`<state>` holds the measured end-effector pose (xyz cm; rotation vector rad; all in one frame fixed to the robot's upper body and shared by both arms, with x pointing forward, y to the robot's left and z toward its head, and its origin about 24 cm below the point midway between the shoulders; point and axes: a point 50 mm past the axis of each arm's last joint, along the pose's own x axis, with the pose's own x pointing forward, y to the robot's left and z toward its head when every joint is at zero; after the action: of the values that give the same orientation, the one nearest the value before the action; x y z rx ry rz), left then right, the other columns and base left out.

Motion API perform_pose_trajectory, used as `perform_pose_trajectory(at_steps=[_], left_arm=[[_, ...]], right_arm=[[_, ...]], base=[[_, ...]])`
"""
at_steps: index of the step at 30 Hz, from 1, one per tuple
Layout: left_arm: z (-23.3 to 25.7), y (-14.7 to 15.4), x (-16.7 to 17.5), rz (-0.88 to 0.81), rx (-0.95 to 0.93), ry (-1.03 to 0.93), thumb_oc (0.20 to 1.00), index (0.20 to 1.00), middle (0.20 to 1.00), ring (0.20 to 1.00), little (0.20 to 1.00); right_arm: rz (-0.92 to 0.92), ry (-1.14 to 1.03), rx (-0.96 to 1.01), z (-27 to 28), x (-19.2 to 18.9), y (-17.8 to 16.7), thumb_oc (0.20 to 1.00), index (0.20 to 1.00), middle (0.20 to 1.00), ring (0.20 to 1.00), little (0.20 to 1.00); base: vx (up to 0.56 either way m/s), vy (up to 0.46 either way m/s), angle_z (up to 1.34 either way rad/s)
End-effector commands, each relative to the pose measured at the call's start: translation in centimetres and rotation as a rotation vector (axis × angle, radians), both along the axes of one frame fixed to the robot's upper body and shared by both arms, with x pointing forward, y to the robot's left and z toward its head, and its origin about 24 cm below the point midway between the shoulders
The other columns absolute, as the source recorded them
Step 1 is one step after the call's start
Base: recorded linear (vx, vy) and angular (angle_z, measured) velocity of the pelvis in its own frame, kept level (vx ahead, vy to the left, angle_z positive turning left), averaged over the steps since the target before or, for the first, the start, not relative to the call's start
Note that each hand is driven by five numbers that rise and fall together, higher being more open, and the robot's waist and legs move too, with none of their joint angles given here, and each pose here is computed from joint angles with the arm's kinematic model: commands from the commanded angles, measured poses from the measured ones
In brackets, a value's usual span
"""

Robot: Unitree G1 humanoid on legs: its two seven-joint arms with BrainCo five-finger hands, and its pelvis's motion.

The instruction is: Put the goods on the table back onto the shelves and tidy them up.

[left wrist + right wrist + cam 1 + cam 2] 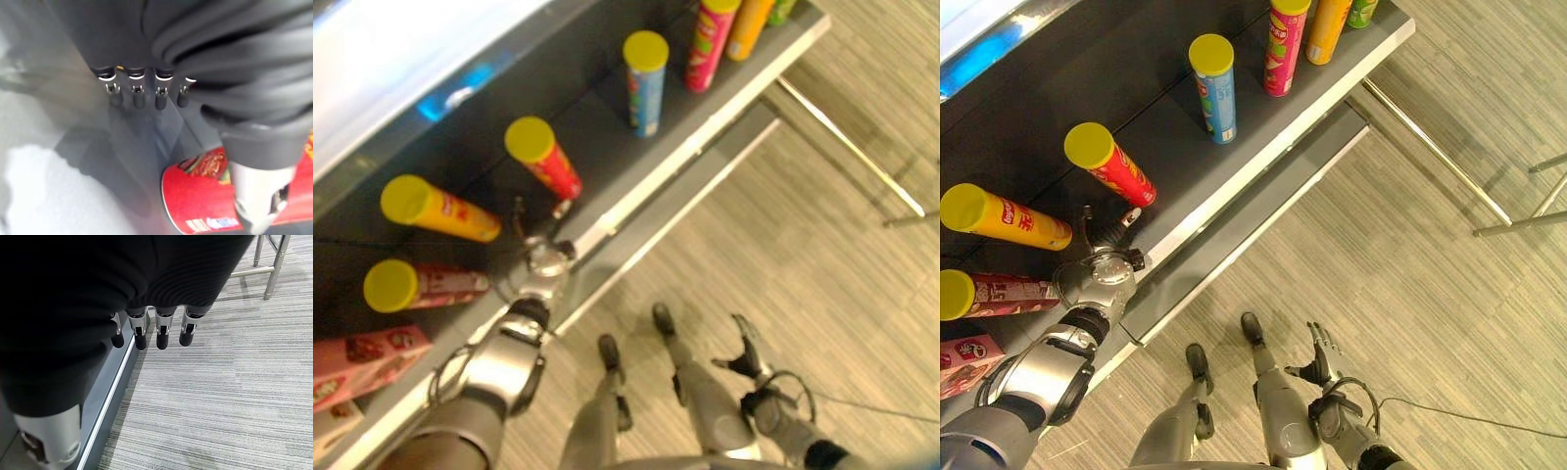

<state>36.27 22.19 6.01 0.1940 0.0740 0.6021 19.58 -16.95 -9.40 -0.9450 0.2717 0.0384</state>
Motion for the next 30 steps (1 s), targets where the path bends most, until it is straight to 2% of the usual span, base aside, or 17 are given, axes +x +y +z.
perform_pose_trajectory(at_steps=[1, 10, 20, 30], left_arm=[[1.0, -2.1, 1.0, -0.074, 0.017, -0.032, 1.0, 1.0, 1.0, 1.0, 1.0], [1.2, -0.4, 0.7, -0.052, 0.125, -0.007, 1.0, 1.0, 1.0, 1.0, 1.0], [2.2, 0.1, 1.1, -0.069, 0.215, -0.018, 1.0, 1.0, 1.0, 1.0, 1.0], [1.9, -2.1, 1.3, -0.154, 0.251, -0.02, 1.0, 1.0, 1.0, 1.0, 1.0]], right_arm=[[0.032, 0.022, 0.062, -0.7, -1.6, 1.9, 1.0, 1.0, 1.0, 1.0, 1.0], [0.035, 0.013, 0.072, -0.6, -1.5, 2.1, 1.0, 1.0, 1.0, 1.0, 1.0], [0.038, 0.01, 0.076, -0.6, -1.9, 1.8, 1.0, 1.0, 1.0, 1.0, 1.0], [0.028, 0.017, 0.072, -0.7, -2.2, 1.5, 1.0, 1.0, 1.0, 1.0, 1.0]], base=[[0.0, 0.0, 0.0], [0.0, -0.004, -0.01], [0.0, -0.001, 0.0], [0.0, -0.001, 0.0]])
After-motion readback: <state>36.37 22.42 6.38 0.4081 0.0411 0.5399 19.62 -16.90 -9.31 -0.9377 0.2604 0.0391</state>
